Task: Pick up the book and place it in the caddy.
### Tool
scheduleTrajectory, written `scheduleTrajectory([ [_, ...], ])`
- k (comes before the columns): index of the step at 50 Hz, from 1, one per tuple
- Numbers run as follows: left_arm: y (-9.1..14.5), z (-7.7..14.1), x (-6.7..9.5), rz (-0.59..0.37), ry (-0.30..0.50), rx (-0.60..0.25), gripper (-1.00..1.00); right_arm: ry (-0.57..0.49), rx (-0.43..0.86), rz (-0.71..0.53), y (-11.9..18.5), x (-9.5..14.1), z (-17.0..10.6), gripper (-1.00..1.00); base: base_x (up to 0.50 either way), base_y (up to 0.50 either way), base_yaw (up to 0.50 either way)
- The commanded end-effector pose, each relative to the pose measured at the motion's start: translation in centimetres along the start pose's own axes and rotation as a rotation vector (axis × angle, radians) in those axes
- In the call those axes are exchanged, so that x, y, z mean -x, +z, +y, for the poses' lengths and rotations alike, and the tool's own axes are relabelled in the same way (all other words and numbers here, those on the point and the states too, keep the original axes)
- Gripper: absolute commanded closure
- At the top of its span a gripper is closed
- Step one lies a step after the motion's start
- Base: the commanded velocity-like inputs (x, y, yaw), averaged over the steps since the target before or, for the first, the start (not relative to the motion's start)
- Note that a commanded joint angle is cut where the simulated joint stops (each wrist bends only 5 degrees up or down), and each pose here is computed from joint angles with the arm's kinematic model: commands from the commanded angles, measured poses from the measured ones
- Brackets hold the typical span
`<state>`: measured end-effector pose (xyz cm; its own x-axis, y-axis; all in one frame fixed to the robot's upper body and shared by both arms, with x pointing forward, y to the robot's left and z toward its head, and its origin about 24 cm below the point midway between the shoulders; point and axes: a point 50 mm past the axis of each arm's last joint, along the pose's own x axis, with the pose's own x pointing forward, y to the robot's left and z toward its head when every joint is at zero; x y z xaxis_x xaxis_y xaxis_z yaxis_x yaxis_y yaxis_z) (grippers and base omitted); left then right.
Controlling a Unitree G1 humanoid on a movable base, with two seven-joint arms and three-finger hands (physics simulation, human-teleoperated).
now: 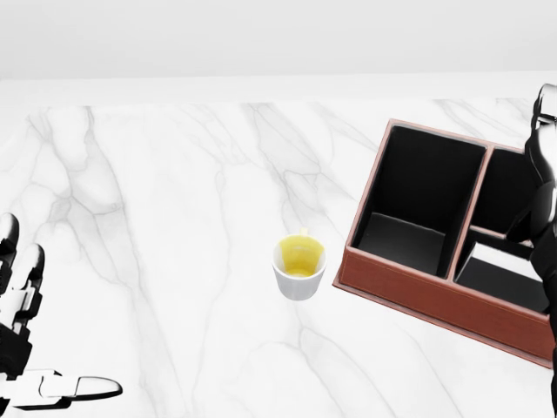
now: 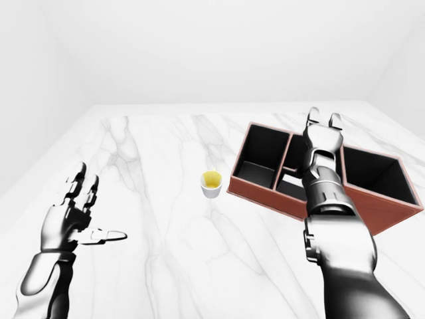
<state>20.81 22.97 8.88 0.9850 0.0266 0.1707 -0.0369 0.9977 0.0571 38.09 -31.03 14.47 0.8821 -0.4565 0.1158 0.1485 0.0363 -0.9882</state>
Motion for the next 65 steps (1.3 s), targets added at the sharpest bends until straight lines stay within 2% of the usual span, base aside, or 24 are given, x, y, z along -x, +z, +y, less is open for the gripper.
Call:
scheduleTrajectory([
  [1,-0.1,-0.3,-0.3,0.000,-0.009,0.002,-1.00,-0.038,-0.002,-0.043,1.2,-0.7,-2.2,-1.00,0.00,0.00,0.00],
  [13,0.1,-0.7,-0.5,-0.002,-0.018,0.001,-1.00,-0.052,-0.003,-0.124,3.4,-0.9,-4.2,-1.00,0.00,0.00,0.00],
  [21,0.6,-1.4,-1.0,-0.009,-0.037,-0.005,-1.00,-0.022,-0.108,-0.231,5.2,0.6,-5.2,-1.00,0.00,0.00,0.00],
  [26,1.0,-2.0,-1.4,-0.018,-0.048,-0.008,-1.00,0.007,-0.239,-0.378,6.5,3.8,-6.4,-1.00,0.00,0.00,0.00],
  [34,2.5,-2.6,-1.5,-0.083,-0.051,-0.020,-1.00,-0.015,-0.317,-0.518,6.5,8.4,-7.8,-1.00,0.00,0.00,0.00],
  [37,3.5,-2.7,-1.5,-0.128,-0.035,-0.023,-1.00,-0.047,-0.338,-0.567,5.9,10.7,-8.7,-1.00,0.00,0.00,0.00],
  [43,5.1,-2.9,-1.0,-0.196,-0.013,-0.033,-1.00,-0.094,-0.427,-0.627,4.7,13.7,-9.6,-1.00,0.00,0.00,0.00],
  [45,5.9,-2.6,-0.8,-0.233,0.016,-0.023,-1.00,-0.166,-0.515,-0.644,3.9,14.8,-10.4,-1.00,0.00,0.00,0.00],
  [49,6.9,-2.3,-0.4,-0.279,0.057,-0.025,-1.00,-0.200,-0.615,-0.659,2.9,16.4,-10.3,-1.00,0.00,0.00,0.00],
  [55,8.3,-1.9,0.5,-0.340,0.083,-0.005,-1.00,-0.224,-0.725,-0.667,1.7,18.6,-10.1,-1.00,0.00,0.00,0.00],
  [59,9.1,-1.6,1.5,-0.376,0.089,0.010,-1.00,-0.297,-0.775,-0.723,0.8,20.4,-11.8,-1.00,0.00,0.00,0.00],
  [65,12.6,-0.3,4.1,-0.553,0.115,0.040,-1.00,-0.359,-0.872,-0.790,-0.7,23.5,-13.2,-1.00,0.00,0.00,0.00],
])
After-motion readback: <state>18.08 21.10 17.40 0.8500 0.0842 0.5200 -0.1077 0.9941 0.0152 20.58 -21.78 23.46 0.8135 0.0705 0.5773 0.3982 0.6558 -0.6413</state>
